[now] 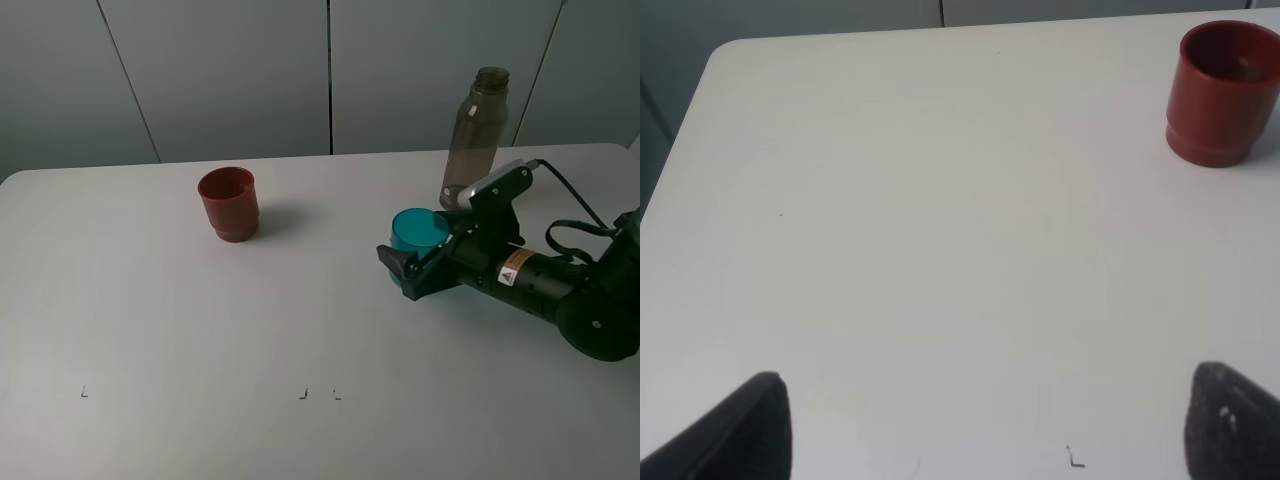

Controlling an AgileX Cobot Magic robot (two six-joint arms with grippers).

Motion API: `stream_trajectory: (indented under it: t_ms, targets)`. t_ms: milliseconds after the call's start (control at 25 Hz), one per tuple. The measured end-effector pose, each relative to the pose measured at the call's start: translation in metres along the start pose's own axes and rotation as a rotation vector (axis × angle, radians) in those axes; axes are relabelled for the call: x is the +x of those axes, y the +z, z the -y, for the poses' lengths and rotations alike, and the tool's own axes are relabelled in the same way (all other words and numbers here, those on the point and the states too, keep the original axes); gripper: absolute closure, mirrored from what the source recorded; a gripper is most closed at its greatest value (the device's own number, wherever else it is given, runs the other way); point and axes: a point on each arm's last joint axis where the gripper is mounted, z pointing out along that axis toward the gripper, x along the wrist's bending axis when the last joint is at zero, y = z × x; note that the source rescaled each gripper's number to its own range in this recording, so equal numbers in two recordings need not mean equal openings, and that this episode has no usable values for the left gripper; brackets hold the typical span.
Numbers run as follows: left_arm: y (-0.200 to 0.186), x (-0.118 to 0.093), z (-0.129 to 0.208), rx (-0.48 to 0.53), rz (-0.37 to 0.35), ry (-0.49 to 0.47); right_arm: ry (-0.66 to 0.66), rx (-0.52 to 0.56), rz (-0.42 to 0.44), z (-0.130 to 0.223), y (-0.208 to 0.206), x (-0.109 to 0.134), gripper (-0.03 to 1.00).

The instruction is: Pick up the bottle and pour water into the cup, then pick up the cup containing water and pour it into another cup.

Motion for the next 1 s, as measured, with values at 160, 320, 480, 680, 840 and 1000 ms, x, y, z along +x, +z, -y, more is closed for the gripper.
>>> stream_trajectory:
  t_ms: [160, 320, 480, 680, 840, 1000]
  targets:
    - [0.000, 0.000, 0.000, 0.000, 0.000, 0.000, -0.003, 0.000, 0.005, -0.004, -0.011, 0.002, -0.03]
    - [0.000, 0.000, 0.000, 0.000, 0.000, 0.000, -0.021, 0.076, 0.014, -0.009, -0.021, 0.003, -0.03]
    - [0.000, 0.000, 0.000, 0.000, 0.000, 0.000, -0.027, 0.193, 0.043, -0.019, -0.033, 0.000, -0.03]
    - [0.000, 0.000, 0.000, 0.000, 0.000, 0.000, 0.049, 0.329, 0.124, -0.038, -0.060, -0.003, -0.03]
    - [0.000, 0.000, 0.000, 0.000, 0.000, 0.000, 0.112, 0.389, 0.210, -0.057, -0.088, -0.005, -0.03]
    - [0.000, 0.000, 0.000, 0.000, 0.000, 0.007, 0.189, 0.390, 0.271, -0.099, -0.114, -0.007, -0.03]
